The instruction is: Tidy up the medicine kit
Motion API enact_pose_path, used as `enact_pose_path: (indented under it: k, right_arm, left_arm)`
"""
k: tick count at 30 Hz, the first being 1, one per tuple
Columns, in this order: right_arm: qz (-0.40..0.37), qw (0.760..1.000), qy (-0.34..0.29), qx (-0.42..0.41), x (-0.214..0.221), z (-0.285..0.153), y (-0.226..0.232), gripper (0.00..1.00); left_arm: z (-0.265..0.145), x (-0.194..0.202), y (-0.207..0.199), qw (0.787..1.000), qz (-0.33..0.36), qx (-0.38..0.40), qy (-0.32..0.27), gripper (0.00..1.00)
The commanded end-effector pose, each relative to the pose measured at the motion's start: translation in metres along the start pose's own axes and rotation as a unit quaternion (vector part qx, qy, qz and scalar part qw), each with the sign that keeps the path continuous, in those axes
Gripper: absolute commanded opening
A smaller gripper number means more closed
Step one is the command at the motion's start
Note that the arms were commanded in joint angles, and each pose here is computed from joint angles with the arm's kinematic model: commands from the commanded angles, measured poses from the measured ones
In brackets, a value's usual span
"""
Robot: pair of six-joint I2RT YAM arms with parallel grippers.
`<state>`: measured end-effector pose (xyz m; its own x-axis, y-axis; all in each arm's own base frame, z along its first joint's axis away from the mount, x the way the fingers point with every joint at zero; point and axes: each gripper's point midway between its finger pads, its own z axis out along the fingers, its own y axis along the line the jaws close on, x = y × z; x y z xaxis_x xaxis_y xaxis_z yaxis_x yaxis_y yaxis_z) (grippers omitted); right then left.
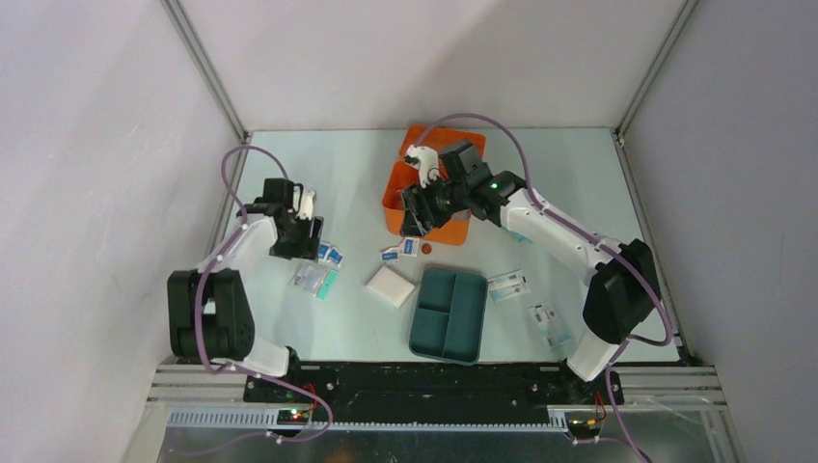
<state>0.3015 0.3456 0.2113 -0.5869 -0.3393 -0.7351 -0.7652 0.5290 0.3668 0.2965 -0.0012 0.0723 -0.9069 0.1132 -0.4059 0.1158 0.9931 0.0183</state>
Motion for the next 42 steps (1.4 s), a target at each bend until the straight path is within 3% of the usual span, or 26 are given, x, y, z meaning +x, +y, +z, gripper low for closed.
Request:
enact_pose_path:
  k: [1,8,11,15,18,21,23,24,27,37,42]
  right_arm:
    - [-0.028,0.999,0.003,-0.018,-0.012,0.005,0.007,0.66]
    - [-0.028,0.999,0.015,-0.026,-0.005,0.008,0.008,0.66]
    - [-0.063,0.997,0.030,-0.024,0.008,0.015,0.009,0.66]
    - [-0.147,0.985,0.090,0.004,0.050,0.039,0.011,0.66]
    - [-0.216,0.963,0.158,0.029,0.089,0.066,0.015,0.65]
    - [-0.232,0.951,0.194,0.060,0.110,0.084,0.010,0.67]
    - [-0.224,0.950,0.205,0.069,0.115,0.096,0.011,0.77]
    - [-0.217,0.951,0.212,0.067,0.117,0.102,0.013,0.92]
    - [-0.213,0.948,0.230,0.061,0.126,0.117,0.017,0.99]
    - [-0.207,0.935,0.280,0.065,0.154,0.142,0.026,0.98]
    - [-0.204,0.934,0.286,0.072,0.157,0.141,0.023,0.84]
  left_arm:
    - [0.015,0.018,0.000,0.998,0.014,0.030,0.059,0.69]
    - [0.033,0.029,-0.005,0.994,0.001,0.047,0.099,0.72]
    - [0.033,0.027,-0.007,0.994,-0.005,0.051,0.096,0.72]
    - [0.018,0.015,-0.004,0.997,-0.007,0.037,0.062,0.74]
    - [-0.008,-0.001,0.002,1.000,-0.012,0.020,0.009,0.77]
    - [-0.029,-0.010,0.004,0.999,-0.025,0.016,-0.033,0.78]
    - [-0.047,-0.015,0.004,0.997,-0.031,0.017,-0.068,0.79]
    - [-0.049,-0.014,0.003,0.997,-0.032,0.021,-0.072,0.80]
    - [-0.061,-0.014,0.004,0.994,-0.040,0.022,-0.095,0.80]
    - [-0.068,-0.012,0.005,0.991,-0.061,0.038,-0.110,0.80]
    - [-0.069,-0.014,0.004,0.991,-0.064,0.044,-0.113,0.80]
